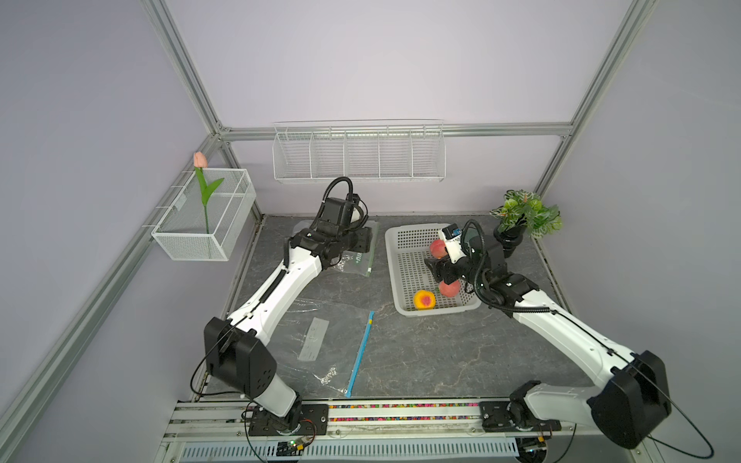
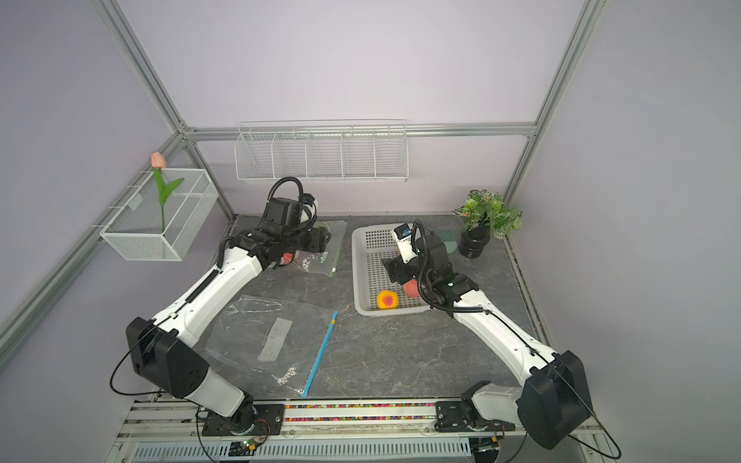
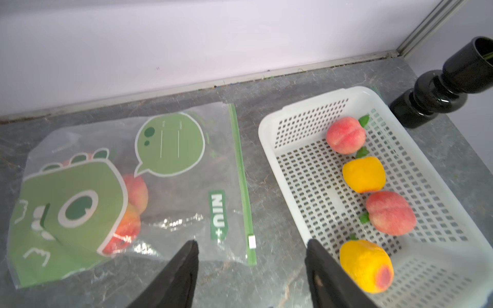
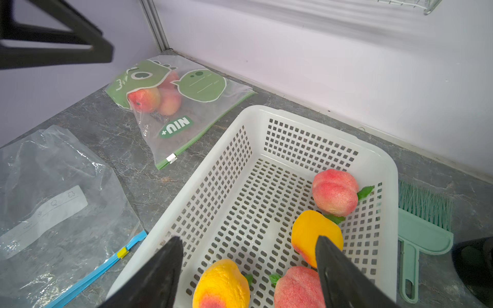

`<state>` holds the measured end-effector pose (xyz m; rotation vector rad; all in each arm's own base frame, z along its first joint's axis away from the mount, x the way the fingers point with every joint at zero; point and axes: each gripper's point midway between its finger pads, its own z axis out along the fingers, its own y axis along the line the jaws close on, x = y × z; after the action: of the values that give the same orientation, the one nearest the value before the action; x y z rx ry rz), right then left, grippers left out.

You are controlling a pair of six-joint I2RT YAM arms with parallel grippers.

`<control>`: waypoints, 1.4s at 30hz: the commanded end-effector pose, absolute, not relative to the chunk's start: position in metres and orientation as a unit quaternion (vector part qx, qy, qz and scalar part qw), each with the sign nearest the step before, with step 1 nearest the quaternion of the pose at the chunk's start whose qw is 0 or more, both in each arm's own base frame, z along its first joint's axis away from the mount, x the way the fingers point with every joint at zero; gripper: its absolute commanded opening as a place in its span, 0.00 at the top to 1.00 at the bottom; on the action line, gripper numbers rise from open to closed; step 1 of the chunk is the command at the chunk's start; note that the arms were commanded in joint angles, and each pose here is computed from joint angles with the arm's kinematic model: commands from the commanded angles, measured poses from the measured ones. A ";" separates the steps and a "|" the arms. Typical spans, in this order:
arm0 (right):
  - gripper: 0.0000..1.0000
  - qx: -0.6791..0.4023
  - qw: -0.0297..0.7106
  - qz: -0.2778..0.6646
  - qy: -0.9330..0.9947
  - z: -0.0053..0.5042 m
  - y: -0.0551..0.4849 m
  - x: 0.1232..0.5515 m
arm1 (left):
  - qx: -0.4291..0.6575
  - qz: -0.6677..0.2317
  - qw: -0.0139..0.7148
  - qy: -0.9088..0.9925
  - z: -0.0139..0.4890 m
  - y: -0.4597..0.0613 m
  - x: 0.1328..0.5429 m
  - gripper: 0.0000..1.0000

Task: Place the peach in a zip-top bag and seal the zipper
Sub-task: Open the zipper of the food storage bag at the center of the board.

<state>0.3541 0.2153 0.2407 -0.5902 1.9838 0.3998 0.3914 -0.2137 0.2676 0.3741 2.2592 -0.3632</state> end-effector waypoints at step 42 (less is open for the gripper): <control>0.19 -0.173 0.428 0.186 0.867 0.184 0.188 0.315 | 0.151 -0.071 0.292 0.942 0.106 -0.196 0.185 0.34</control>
<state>0.3155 0.1926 0.1917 -0.4694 2.1404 0.4712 0.1791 -0.2031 0.1117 0.4539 2.5343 -0.2977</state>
